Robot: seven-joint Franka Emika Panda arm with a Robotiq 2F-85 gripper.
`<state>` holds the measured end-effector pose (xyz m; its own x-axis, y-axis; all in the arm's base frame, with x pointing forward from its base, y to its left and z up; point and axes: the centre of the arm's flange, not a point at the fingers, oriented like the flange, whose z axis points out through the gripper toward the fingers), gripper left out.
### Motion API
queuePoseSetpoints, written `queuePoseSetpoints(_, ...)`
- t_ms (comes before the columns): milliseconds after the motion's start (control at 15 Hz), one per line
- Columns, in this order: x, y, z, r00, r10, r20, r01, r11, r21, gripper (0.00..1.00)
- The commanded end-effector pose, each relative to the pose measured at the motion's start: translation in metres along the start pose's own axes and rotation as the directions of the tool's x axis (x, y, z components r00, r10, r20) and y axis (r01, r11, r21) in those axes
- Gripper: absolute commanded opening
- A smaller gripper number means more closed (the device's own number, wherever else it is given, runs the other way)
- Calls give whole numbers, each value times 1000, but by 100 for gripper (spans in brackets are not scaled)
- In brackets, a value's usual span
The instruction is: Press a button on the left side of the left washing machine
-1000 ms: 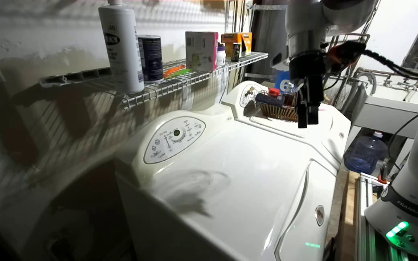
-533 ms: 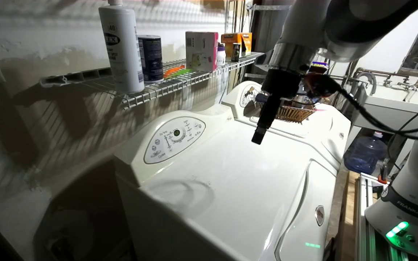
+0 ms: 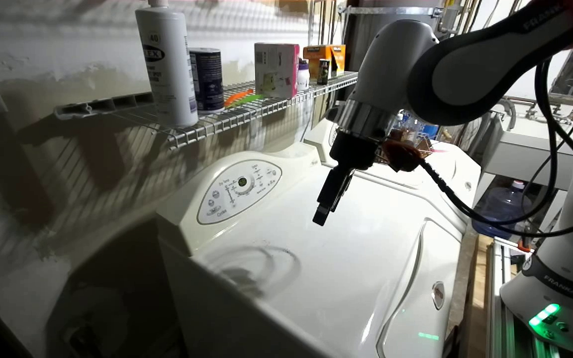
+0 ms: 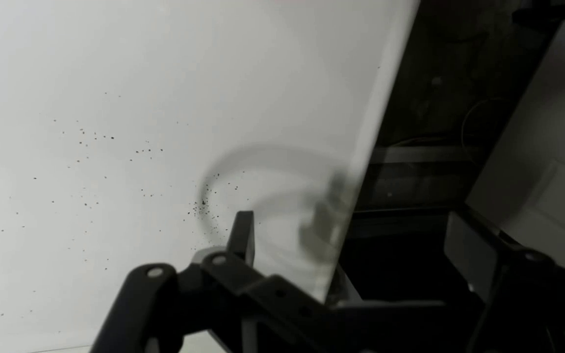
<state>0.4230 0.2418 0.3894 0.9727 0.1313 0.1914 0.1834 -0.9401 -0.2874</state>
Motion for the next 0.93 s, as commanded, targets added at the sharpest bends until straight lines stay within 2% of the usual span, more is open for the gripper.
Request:
queuePoseSetpoints(0,1,-1,-1,1000,-1,-3,1,1000,1,100)
queuePoseSetpoints(333,2,-2,-2,1000,-2,-6,2,1000,3,100)
queuePoseSetpoints(600,39,-23,29,999,-40,30,39,998,50,100)
queuePoseSetpoints(867,78,-50,72,998,-24,54,19,996,88,100)
